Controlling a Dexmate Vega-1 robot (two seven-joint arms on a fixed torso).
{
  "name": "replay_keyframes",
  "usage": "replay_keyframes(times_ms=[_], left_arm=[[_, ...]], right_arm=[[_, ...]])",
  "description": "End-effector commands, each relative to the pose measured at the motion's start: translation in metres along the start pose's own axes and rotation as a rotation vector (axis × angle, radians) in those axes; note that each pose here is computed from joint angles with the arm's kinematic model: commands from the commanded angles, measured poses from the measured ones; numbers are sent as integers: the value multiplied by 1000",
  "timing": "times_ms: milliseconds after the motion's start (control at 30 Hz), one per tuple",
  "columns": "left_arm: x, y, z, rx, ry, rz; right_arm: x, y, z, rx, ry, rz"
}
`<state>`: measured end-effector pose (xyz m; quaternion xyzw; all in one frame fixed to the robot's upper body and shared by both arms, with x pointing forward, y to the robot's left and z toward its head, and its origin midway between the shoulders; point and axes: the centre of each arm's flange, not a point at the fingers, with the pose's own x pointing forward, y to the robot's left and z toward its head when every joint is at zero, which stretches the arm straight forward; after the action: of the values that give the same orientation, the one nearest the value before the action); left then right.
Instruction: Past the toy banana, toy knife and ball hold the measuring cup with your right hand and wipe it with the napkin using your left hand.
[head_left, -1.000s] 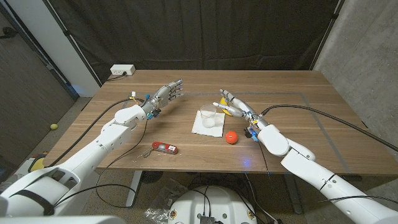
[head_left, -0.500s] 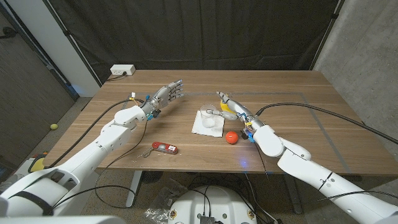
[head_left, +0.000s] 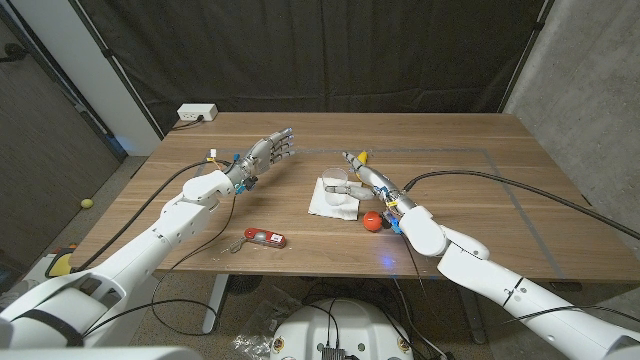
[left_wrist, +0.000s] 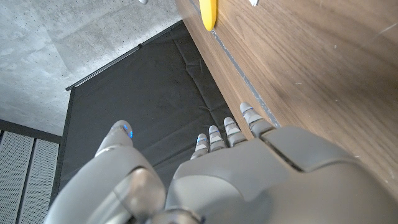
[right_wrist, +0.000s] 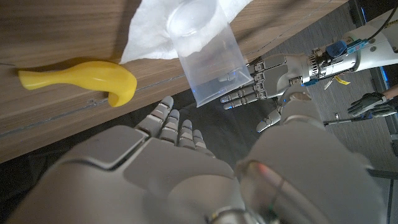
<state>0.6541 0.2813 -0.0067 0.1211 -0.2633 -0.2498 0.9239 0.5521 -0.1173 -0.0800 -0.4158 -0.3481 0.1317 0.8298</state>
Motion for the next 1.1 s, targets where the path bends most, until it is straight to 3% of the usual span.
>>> replay_keyframes(times_ms=[33, 267, 633, 967, 1100], left_arm=[[-2, 1, -2, -15, -3, 0], [-4, 3, -4, -26, -1, 6], [-3, 5, -7, -41, 1, 5], [-3, 5, -11, -53, 5, 8], [-3, 6, -12, -56, 5, 11]], right_arm=[[13, 13, -9, 59, 18, -5], [19, 20, -12, 54, 29, 19], [25, 29, -1, -11, 7, 35], [27, 35, 3, -28, 12, -61], [29, 42, 8, -36, 16, -153]])
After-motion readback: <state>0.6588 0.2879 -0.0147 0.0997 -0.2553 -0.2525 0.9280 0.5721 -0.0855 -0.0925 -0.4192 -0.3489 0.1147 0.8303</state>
